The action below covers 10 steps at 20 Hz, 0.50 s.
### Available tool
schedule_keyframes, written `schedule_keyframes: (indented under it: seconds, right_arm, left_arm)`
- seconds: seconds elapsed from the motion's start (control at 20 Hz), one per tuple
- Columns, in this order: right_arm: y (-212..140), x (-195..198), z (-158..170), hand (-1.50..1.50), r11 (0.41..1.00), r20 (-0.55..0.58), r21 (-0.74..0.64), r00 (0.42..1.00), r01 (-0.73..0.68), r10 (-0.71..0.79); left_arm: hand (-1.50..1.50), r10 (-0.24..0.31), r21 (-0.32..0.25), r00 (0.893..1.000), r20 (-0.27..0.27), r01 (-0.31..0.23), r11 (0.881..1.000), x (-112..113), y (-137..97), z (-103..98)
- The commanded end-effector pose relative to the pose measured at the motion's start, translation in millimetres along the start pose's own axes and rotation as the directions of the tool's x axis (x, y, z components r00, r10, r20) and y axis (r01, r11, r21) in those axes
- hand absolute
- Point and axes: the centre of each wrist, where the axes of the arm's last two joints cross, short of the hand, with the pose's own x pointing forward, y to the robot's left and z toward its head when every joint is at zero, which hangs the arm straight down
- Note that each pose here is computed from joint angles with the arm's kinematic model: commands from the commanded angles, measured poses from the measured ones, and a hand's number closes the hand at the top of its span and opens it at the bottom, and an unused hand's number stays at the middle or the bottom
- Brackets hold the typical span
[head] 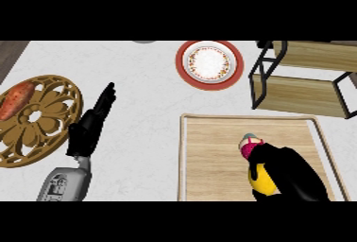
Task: Pick the lemon from the tray and place it in the tiered shelf
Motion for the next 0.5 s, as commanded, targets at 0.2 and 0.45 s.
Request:
schedule_keyframes:
  seconds: [0.2,0.45]
  right_arm:
    - [9,73,-15,1.50,0.955,-0.302,-0.189,0.912,0.228,-0.277]
    - [-18,97,8,1.50,0.793,-0.134,-0.409,0.830,0.451,-0.542]
  left_arm:
    - [0.00,-0.004,0.011,1.000,-0.013,0.004,1.000,3,-8,-7]
    - [0.00,0.008,0.003,1.000,-0.013,-0.008,1.000,2,-8,6]
